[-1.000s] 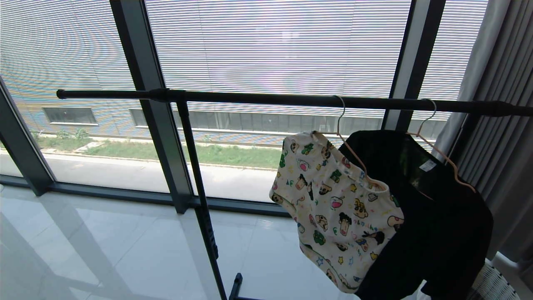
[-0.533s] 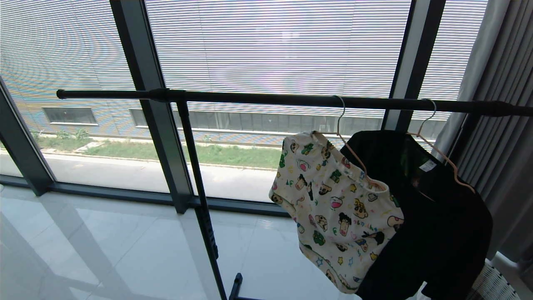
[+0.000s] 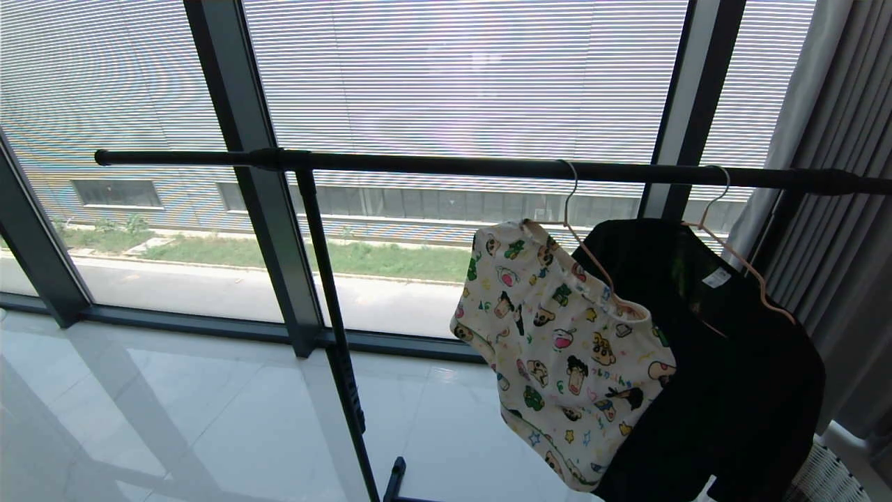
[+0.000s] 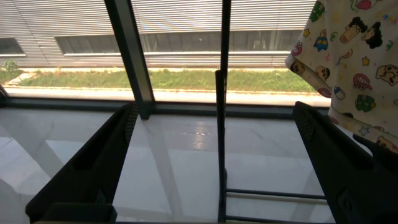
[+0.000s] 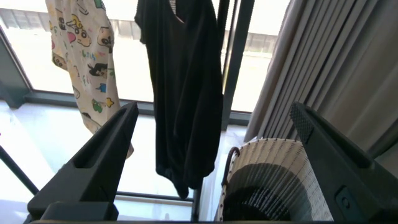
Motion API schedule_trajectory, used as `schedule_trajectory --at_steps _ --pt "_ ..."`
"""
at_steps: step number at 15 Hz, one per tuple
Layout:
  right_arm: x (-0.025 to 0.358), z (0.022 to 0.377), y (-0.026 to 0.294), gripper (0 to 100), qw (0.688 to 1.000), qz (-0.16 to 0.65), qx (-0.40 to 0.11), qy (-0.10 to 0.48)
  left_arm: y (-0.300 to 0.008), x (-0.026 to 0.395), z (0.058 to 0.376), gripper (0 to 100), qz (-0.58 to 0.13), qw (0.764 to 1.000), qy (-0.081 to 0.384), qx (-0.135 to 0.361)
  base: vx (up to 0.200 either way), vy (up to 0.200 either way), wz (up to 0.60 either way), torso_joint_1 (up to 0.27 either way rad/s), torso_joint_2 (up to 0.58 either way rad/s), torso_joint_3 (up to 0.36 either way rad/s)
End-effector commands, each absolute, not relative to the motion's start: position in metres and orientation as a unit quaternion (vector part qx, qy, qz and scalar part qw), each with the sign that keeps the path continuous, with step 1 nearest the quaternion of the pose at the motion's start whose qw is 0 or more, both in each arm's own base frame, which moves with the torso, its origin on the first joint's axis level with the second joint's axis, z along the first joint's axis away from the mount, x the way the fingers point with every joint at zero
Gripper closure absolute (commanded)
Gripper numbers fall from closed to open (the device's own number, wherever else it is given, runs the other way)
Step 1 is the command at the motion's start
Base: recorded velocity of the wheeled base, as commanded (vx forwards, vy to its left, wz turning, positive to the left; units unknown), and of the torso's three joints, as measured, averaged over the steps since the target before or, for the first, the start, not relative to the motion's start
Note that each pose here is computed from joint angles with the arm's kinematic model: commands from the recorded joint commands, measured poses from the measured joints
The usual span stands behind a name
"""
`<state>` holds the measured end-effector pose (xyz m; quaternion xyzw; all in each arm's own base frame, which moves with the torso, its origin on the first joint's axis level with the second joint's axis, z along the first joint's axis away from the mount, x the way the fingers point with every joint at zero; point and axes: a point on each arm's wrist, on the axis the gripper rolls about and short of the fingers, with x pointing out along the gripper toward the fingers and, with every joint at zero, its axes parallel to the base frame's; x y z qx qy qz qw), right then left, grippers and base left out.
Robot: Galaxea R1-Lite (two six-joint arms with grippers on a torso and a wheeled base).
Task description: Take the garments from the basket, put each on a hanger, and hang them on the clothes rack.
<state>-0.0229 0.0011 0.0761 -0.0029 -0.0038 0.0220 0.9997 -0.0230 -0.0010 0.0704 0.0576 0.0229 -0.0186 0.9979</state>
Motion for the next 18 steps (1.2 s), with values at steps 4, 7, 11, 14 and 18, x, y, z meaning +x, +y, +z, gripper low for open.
schedule_trajectory --at_steps 4,7,11,14,18 --pt "-0.0228 0.0761 0.0011 0 1.000 0.022 -0.003 -0.003 -0.0010 -0.0229 0.0705 0 -0.018 0.998 0.024 0.058 0.000 0.000 0.00 0.000 0.00 0.000" --pt "-0.0228 0.0761 0.0011 0 1.000 0.022 -0.003 -0.003 -0.0010 -0.0229 0.0705 0 -0.018 0.998 0.024 0.058 0.000 0.000 0.00 0.000 0.00 0.000" --pt "-0.0228 0.0761 0.0011 0 1.000 0.022 -0.003 -0.003 -0.0010 -0.0229 0.0703 0 -0.018 0.998 0.024 0.058 0.000 0.000 0.00 0.000 0.00 0.000" --pt "-0.0228 0.0763 0.0011 0 1.000 0.022 -0.003 -0.004 -0.0010 -0.0229 0.0703 0 -0.018 0.998 0.024 0.058 0.000 0.000 0.00 0.000 0.00 0.000" --pt "-0.0228 0.0763 0.0011 0 1.000 0.022 -0.003 -0.004 -0.0010 -0.0229 0.0703 0 -0.018 0.998 0.024 0.056 0.000 0.000 0.00 0.000 0.00 0.000"
